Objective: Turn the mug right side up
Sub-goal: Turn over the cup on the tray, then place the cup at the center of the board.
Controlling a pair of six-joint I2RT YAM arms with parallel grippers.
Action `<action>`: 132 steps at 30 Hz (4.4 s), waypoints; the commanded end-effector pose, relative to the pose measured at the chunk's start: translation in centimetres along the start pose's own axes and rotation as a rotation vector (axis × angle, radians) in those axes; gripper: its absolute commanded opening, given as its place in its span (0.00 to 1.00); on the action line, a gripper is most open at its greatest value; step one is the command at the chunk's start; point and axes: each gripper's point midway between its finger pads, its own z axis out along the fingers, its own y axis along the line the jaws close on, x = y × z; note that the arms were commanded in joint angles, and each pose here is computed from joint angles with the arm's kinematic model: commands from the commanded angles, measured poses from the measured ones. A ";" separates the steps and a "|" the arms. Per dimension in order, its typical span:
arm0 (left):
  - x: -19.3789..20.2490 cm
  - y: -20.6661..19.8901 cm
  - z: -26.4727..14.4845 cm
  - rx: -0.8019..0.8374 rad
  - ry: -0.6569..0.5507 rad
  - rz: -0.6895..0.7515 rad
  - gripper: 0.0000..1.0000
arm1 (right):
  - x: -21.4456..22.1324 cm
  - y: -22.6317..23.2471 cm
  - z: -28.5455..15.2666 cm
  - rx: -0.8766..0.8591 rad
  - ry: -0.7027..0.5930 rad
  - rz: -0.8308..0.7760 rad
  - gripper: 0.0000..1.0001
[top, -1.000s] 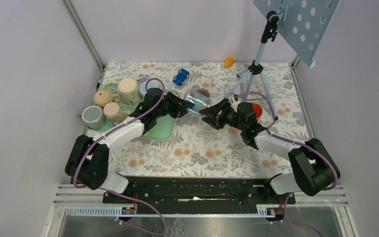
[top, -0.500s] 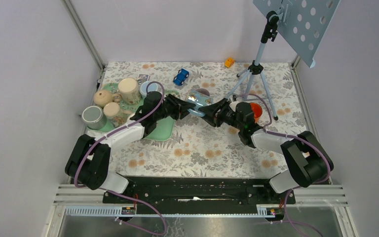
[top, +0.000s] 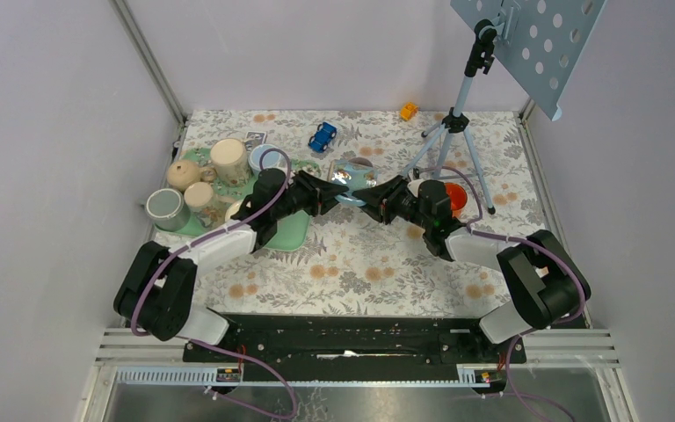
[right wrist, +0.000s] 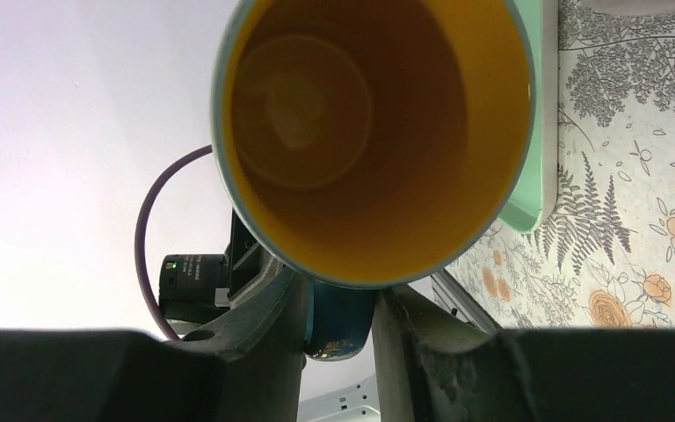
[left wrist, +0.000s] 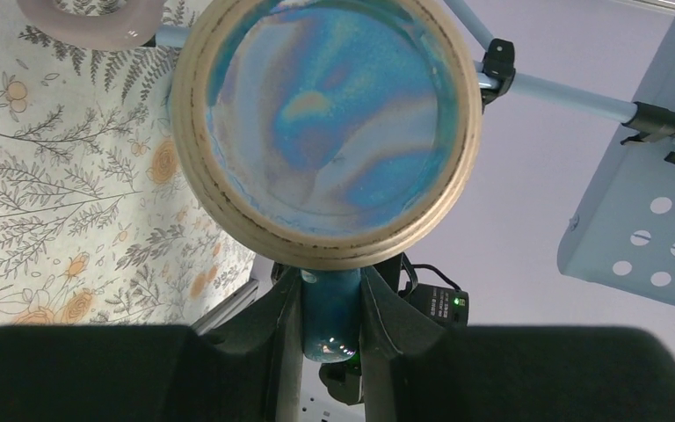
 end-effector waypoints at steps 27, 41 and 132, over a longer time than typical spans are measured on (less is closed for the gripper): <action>4.5 -0.3 -0.9 0.128 0.127 0.120 0.24 | 2.2 9.0 -1.2 -0.085 0.047 -0.427 0.00; 4.9 2.4 0.2 0.035 0.148 0.163 0.38 | 2.4 7.1 -1.5 0.116 0.093 -0.697 0.00; 0.4 1.1 -7.9 -0.182 -0.050 0.615 0.99 | -2.4 -5.0 -0.9 0.575 -0.121 -1.385 0.00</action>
